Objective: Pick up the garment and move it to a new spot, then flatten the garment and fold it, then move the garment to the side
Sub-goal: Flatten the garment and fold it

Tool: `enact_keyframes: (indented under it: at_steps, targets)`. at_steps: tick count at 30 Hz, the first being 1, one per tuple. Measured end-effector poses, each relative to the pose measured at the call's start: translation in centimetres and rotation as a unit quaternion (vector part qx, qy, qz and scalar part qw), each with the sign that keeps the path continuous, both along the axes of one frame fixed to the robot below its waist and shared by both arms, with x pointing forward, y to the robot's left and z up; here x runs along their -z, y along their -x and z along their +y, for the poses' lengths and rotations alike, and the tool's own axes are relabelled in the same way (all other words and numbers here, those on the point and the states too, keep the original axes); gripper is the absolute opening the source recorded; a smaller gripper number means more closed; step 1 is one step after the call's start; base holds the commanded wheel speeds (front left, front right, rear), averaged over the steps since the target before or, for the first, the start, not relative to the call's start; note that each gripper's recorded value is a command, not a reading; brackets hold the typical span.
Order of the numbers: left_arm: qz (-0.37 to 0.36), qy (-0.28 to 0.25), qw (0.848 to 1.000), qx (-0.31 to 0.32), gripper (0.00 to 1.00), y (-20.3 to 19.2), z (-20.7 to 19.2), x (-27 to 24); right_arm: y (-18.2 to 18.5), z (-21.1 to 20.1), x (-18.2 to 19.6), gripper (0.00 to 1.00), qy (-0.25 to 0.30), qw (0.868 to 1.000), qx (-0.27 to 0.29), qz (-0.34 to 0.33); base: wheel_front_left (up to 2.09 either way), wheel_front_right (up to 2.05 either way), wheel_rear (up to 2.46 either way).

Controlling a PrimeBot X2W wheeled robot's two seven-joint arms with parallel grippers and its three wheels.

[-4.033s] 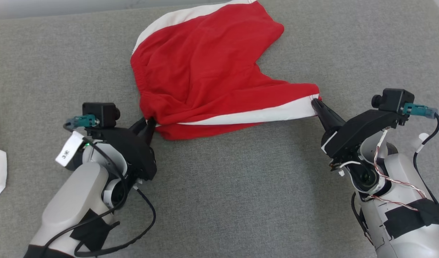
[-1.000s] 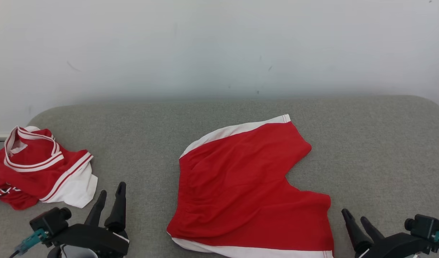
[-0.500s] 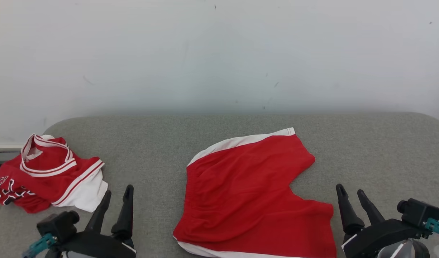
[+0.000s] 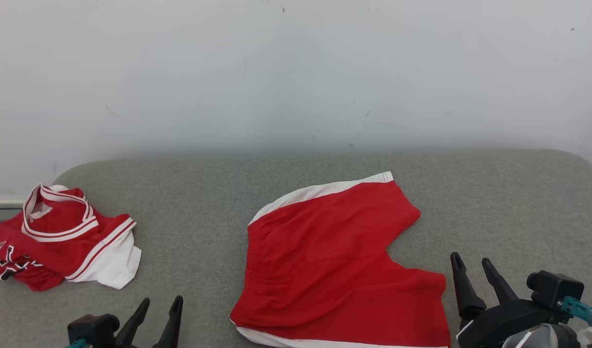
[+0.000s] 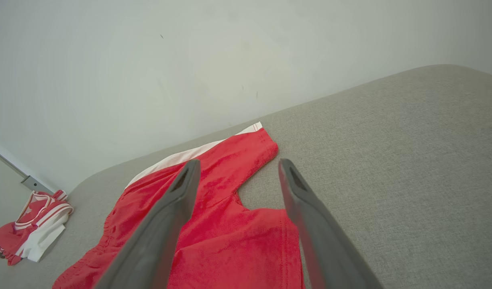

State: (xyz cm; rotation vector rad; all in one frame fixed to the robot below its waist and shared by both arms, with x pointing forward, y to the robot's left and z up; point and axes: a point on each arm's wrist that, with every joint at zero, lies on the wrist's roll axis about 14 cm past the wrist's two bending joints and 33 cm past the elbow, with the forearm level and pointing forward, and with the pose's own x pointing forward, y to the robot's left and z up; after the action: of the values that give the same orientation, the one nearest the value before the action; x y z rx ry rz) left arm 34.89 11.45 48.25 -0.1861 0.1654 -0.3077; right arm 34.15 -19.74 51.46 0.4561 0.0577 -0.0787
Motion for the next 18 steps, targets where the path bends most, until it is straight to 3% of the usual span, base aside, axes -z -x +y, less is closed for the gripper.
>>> enact_keyframes:
  at_steps: [18]
  targets:
    - [0.014, -0.006, 0.999, -0.035, 1.0, -0.2, 1.4, 0.6, 0.2, -0.1, 1.5, 1.0, 0.0, 1.0, 0.005, 0.022, 0.0, 0.0, 0.0]
